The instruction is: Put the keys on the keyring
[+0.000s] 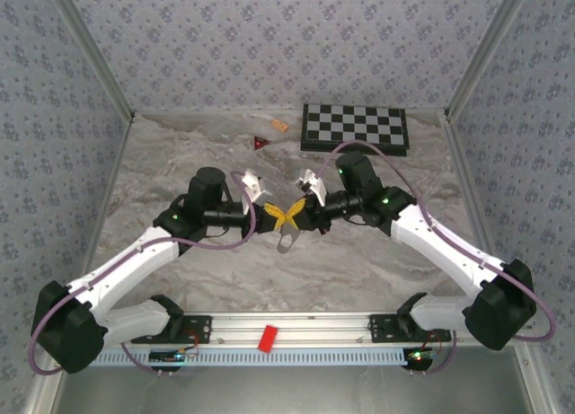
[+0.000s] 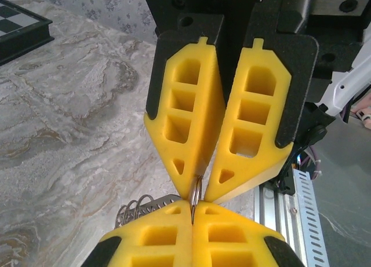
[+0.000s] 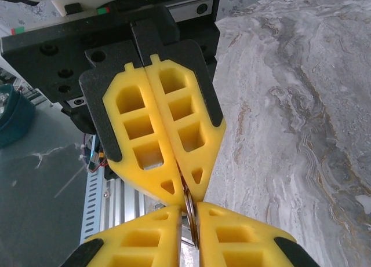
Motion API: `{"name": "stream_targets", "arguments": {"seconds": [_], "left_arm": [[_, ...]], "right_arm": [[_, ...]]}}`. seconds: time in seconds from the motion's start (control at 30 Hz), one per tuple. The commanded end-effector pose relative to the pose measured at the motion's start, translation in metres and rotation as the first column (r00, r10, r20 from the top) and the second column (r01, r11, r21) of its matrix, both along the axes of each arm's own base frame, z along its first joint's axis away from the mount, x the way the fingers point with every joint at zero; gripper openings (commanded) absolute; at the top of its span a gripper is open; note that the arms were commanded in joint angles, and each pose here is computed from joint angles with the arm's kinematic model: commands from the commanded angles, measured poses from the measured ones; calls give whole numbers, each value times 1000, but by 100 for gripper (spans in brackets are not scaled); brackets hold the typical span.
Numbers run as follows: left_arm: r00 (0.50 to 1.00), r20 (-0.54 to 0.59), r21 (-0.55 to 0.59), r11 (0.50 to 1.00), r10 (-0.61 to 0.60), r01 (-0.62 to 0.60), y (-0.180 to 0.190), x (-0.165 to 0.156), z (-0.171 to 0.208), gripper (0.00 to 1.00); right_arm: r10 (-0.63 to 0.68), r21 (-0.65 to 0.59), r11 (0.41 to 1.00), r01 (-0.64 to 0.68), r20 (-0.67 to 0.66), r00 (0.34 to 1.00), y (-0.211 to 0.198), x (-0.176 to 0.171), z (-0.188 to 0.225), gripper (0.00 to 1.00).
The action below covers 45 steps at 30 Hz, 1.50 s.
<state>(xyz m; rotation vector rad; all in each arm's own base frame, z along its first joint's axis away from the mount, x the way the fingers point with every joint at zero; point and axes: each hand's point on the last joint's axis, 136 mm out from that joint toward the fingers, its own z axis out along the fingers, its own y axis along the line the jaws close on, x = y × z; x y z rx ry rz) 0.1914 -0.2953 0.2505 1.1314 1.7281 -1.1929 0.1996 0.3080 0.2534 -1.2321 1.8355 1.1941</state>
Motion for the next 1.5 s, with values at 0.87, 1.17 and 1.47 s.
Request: {"name": "stream_targets", "arguments": {"seconds": [0.87, 1.17, 1.47], "left_arm": [[973, 205, -258, 965, 106, -51, 9, 0, 86, 40], [978, 164, -226, 970, 128, -89, 4, 15, 71, 40], [985, 127, -212, 973, 120, -92, -4, 24, 62, 44]], "right_arm": [[-229, 353, 919, 173, 125, 965, -19, 28, 51, 0], [-286, 465, 863, 196, 131, 949, -27, 29, 68, 0], [-287, 504, 842, 191, 118, 951, -30, 25, 76, 0]]}}
